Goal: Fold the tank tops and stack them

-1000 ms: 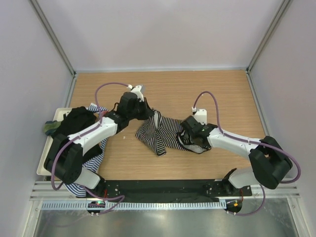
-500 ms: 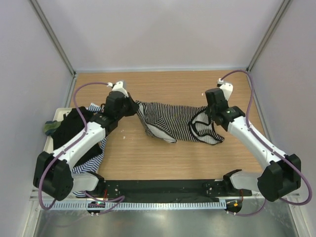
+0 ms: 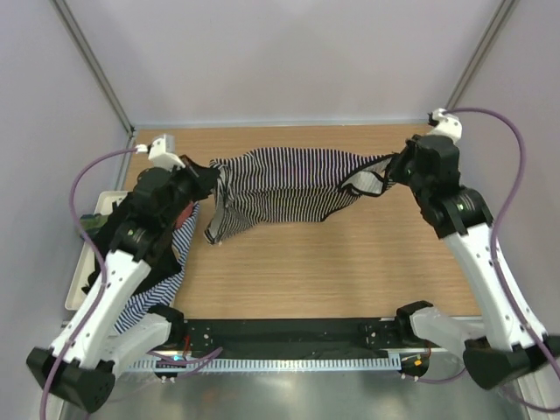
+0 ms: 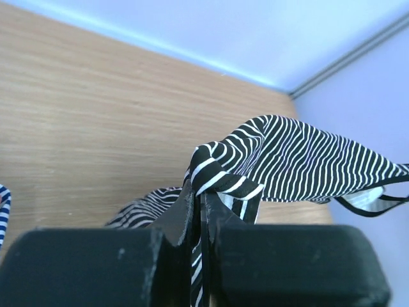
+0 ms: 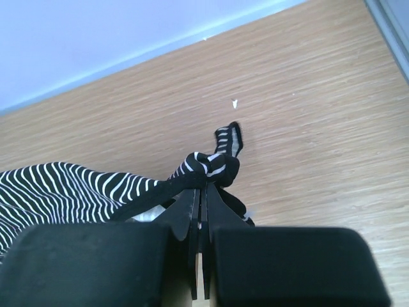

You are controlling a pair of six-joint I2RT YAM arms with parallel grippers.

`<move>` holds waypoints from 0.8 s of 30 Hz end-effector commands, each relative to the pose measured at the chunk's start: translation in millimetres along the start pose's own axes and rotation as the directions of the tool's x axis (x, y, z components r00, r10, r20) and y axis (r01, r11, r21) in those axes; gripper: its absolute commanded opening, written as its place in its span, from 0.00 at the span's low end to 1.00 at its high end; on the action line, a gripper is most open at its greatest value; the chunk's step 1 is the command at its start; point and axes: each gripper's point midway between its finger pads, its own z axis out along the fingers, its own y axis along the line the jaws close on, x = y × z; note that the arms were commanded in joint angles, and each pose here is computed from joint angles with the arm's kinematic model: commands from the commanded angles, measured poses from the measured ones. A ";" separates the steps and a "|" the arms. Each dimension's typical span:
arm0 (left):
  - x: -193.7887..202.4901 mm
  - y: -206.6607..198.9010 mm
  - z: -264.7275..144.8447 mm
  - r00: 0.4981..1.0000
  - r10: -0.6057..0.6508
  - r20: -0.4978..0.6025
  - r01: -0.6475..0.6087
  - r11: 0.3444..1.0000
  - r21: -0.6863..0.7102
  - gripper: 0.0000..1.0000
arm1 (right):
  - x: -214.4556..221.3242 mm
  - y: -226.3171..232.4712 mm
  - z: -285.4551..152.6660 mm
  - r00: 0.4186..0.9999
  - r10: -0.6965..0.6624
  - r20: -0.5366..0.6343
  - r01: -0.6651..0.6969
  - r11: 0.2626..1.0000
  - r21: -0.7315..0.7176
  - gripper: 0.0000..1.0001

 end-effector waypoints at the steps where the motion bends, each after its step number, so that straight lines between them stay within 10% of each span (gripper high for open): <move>1: -11.4 -25.6 -41.9 0.999 -0.020 0.037 0.015 0.990 0.142 0.00 | -11.0 -6.6 -52.5 0.997 0.011 0.075 -0.004 0.996 -0.089 0.01; 11: 10.0 -31.9 -86.3 0.994 -0.104 -0.028 0.108 0.969 0.222 0.00 | 1.7 -33.4 -114.1 0.990 0.035 0.139 -0.016 0.990 -0.139 0.01; 20: 31.1 14.7 -8.0 0.982 -0.178 -0.054 0.177 0.984 -0.036 0.02 | -5.5 -40.7 -31.6 0.996 -0.032 0.089 0.021 0.993 0.118 0.01; 22: 42.0 37.5 28.3 0.977 -0.203 -0.070 0.192 0.972 -0.135 0.16 | -1.1 -30.9 12.0 0.998 -0.042 0.037 0.036 0.989 0.146 0.16; 23: 37.3 39.9 41.1 0.974 -0.215 -0.071 0.202 0.967 -0.153 0.45 | 2.5 -27.9 43.3 0.999 -0.042 -0.017 0.045 0.985 0.169 0.52; 24: 41.4 45.1 52.7 0.967 -0.233 -0.099 0.214 0.961 -0.174 0.63 | 5.9 -28.4 58.7 0.998 -0.031 -0.052 0.041 0.982 0.183 0.67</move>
